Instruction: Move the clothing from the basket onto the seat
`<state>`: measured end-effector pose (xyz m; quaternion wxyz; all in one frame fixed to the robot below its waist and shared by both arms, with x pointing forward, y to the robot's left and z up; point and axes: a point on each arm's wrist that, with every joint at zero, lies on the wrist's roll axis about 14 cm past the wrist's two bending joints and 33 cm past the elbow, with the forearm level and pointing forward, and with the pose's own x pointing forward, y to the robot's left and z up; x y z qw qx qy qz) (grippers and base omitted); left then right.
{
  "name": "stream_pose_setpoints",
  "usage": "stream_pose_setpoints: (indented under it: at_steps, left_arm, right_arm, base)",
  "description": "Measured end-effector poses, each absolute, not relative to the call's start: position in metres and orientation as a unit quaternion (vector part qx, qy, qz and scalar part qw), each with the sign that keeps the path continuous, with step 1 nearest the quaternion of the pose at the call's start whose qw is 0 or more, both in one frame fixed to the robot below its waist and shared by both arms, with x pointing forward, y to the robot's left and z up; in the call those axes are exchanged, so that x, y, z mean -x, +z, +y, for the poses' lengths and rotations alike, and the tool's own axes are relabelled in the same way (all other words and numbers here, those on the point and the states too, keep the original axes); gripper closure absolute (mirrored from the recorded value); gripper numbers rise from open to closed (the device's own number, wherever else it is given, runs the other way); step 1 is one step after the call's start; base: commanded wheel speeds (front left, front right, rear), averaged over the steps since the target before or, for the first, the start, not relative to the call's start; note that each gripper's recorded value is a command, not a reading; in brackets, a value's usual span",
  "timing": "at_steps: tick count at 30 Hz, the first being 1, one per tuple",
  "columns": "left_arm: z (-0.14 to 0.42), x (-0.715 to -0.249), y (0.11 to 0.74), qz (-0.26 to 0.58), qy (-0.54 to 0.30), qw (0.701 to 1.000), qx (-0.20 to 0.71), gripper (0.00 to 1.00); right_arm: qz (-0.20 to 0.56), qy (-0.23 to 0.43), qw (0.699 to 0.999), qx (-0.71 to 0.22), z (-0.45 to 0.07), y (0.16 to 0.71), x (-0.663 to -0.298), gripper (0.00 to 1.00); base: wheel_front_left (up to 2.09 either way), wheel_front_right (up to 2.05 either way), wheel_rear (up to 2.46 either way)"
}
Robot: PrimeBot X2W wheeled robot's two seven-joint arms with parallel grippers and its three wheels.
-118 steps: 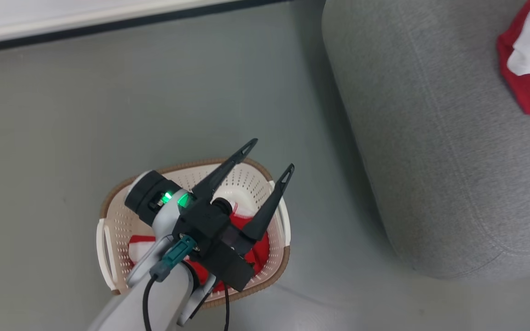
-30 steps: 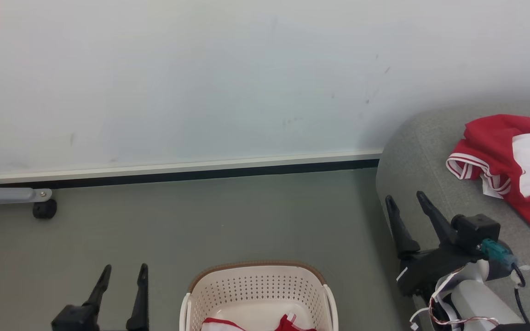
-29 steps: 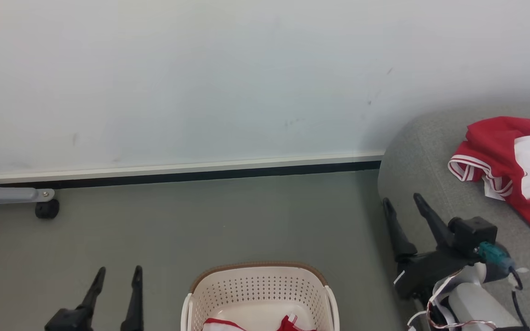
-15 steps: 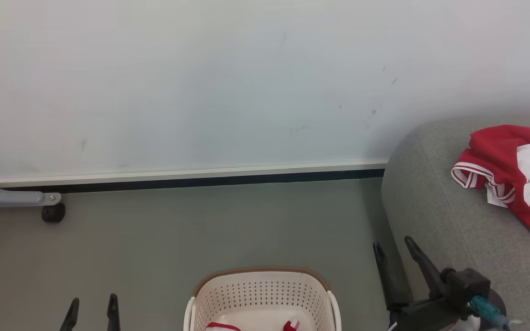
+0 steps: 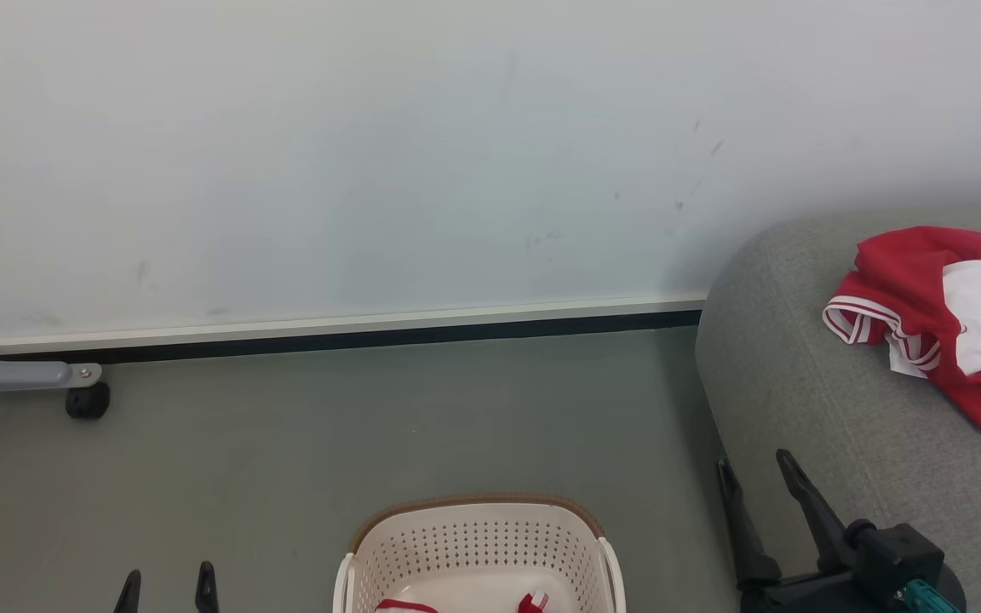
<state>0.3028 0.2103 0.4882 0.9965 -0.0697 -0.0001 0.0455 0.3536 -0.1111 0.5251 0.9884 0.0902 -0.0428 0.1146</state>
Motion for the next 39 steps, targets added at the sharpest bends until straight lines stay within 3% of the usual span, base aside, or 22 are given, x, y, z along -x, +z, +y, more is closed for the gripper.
stream_pose_setpoints:
  at_steps: [25,39]
  left_arm:
    - [0.198,-0.307,0.491,-0.002,0.034,0.997,0.062,0.0]
    - [0.141,-0.37,0.465,0.049,-0.068,0.995,0.059,0.0]
  right_arm:
    - [-0.054,0.091,0.991,-0.082,-0.125,0.529,-0.358,0.0]
    - [-0.057,0.047,0.995,-0.07,-0.156,0.526,-0.397,0.0]
  base:
    - [0.0,0.0,0.0]
    - [0.0,0.0,0.0]
